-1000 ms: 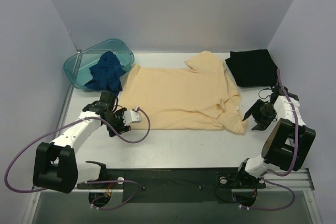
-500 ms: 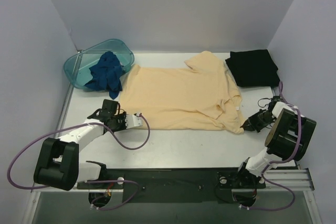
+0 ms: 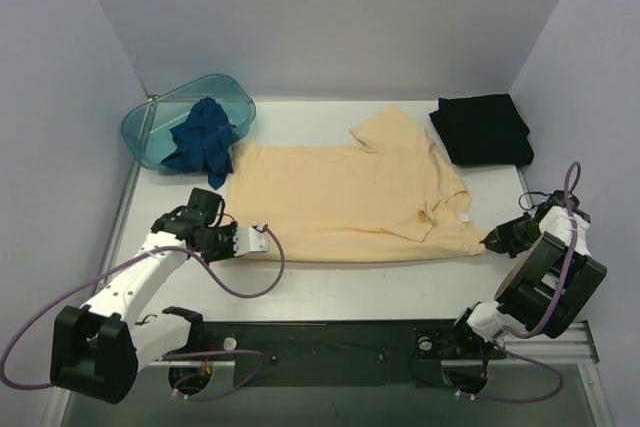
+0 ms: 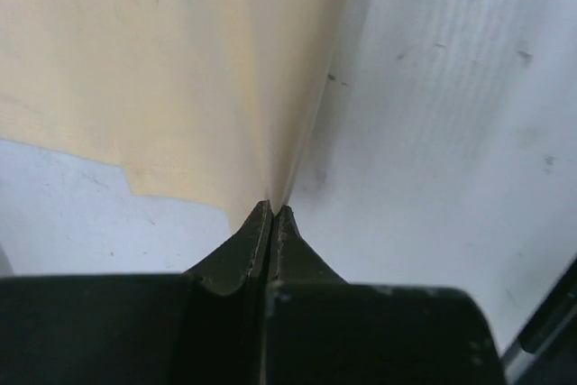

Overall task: Fold and stack the t-shirts
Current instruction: Fold the flattened tshirt in 1/3 of the way

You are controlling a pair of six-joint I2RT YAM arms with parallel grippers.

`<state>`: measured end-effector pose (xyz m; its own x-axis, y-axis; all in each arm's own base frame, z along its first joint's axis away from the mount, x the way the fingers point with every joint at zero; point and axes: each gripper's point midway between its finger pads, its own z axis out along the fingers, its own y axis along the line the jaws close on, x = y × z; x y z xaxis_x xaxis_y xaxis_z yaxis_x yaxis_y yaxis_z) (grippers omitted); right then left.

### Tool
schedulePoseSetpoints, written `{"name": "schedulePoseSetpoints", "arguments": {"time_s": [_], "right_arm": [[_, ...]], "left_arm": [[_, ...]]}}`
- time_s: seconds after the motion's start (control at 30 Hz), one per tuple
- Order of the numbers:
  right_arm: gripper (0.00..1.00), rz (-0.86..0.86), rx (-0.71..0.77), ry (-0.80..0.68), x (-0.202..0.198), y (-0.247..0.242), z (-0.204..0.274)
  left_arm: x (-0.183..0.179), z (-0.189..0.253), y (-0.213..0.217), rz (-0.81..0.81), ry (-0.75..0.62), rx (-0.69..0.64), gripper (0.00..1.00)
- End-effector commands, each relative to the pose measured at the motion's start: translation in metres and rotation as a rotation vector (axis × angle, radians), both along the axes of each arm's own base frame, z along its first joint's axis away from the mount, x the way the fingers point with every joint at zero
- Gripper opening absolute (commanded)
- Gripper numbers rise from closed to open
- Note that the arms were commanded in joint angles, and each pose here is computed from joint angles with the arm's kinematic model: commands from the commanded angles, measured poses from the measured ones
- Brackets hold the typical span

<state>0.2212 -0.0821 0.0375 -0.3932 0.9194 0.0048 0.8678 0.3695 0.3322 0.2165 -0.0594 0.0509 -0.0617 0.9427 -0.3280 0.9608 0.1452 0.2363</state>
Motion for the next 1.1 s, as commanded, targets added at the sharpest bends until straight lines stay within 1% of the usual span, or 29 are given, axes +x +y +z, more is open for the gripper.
{"name": "schedulePoseSetpoints", "arguments": {"time_s": [0.0,0.03,0.13,0.27,0.3,0.33,0.37,0.4,0.43,0.47,0.53,0.6,0.63,0.67,0.7,0.73,0.77,0.8,0.83,0.87,0.9,0.93,0.97,1.0,1.03,1.07], "right_arm": [[0.0,-0.113,-0.038,0.067,-0.032,-0.013,0.001],[0.0,-0.132,-0.035,0.071,-0.038,-0.014,0.001],[0.0,-0.2,-0.014,0.099,-0.057,-0.017,-0.004],[0.0,-0.21,0.05,0.146,-0.071,-0.008,-0.016],[0.0,-0.219,0.078,0.128,-0.069,-0.005,-0.017],[0.11,-0.243,0.108,0.126,-0.071,-0.002,-0.02],[0.22,-0.253,0.114,0.114,-0.07,-0.003,-0.02],[0.37,-0.261,0.108,0.113,-0.071,-0.004,-0.019],[0.41,-0.27,0.09,0.12,-0.073,-0.008,-0.018],[0.47,-0.281,0.059,0.103,-0.071,-0.015,-0.013],[0.5,-0.292,-0.011,0.073,-0.068,-0.029,0.002],[0.51,-0.265,-0.079,0.041,-0.06,-0.04,0.023],[0.5,-0.185,-0.129,0.029,-0.048,-0.041,0.037],[0.51,-0.133,-0.152,0.03,-0.043,-0.039,0.044],[0.5,-0.018,-0.206,0.023,-0.027,-0.033,0.056],[0.5,0.04,-0.215,0.029,-0.023,-0.026,0.06],[0.5,0.154,-0.22,0.01,-0.007,-0.01,0.067],[0.5,0.209,-0.198,0.022,-0.006,0.002,0.069],[0.49,0.286,-0.166,0.01,0.0,0.018,0.071],[0.48,0.324,-0.119,0.003,0.001,0.031,0.072],[0.45,0.366,-0.09,0.009,0.0,0.044,0.068],[0.44,0.393,-0.036,-0.003,-0.001,0.057,0.067],[0.44,0.439,0.002,0.012,-0.006,0.07,0.06],[0.44,0.484,0.053,0.027,-0.012,0.086,0.056],[0.44,0.517,0.083,0.051,-0.017,0.093,0.049],[0.44,0.56,0.103,0.076,-0.024,0.102,0.043]], "left_arm": [[-0.065,0.017,0.008,-0.012,0.188,0.017,0.0],[-0.069,0.019,0.01,-0.006,0.189,0.022,0.0],[-0.073,0.025,0.017,-0.055,0.149,0.054,0.0],[-0.075,0.025,0.014,-0.094,0.153,0.054,0.0],[-0.076,0.024,0.012,-0.113,0.156,0.054,0.03],[-0.077,0.024,0.008,-0.144,0.156,0.048,0.26],[-0.078,0.024,0.005,-0.158,0.157,0.041,0.4],[-0.078,0.025,0.0,-0.167,0.158,0.021,0.61],[-0.078,0.025,-0.003,-0.16,0.159,0.008,0.79],[-0.078,0.026,-0.006,-0.164,0.16,-0.002,0.86],[-0.083,0.029,-0.007,-0.169,0.184,-0.006,0.87],[-0.088,0.033,-0.002,-0.177,0.199,0.012,0.88],[-0.084,0.035,-0.001,-0.153,0.189,0.019,0.88],[-0.072,0.037,-0.003,-0.119,0.145,0.01,0.88],[-0.063,0.039,-0.003,-0.047,0.126,0.007,0.88],[-0.048,0.044,-0.009,-0.016,0.076,-0.019,0.88],[-0.038,0.054,-0.017,0.037,0.065,-0.061,0.86],[-0.026,0.062,-0.025,0.057,0.036,-0.102,0.85],[-0.015,0.079,-0.045,0.104,0.036,-0.203,0.81],[-0.012,0.088,-0.057,0.113,0.052,-0.264,0.79],[-0.01,0.106,-0.081,0.108,0.087,-0.371,0.75],[-0.008,0.113,-0.093,0.095,0.099,-0.418,0.73],[-0.007,0.126,-0.116,0.074,0.128,-0.499,0.7],[-0.007,0.129,-0.129,0.086,0.177,-0.542,0.69],[-0.006,0.136,-0.142,0.054,0.177,-0.567,0.66],[-0.003,0.137,-0.153,0.035,0.209,-0.577,0.66]]}}
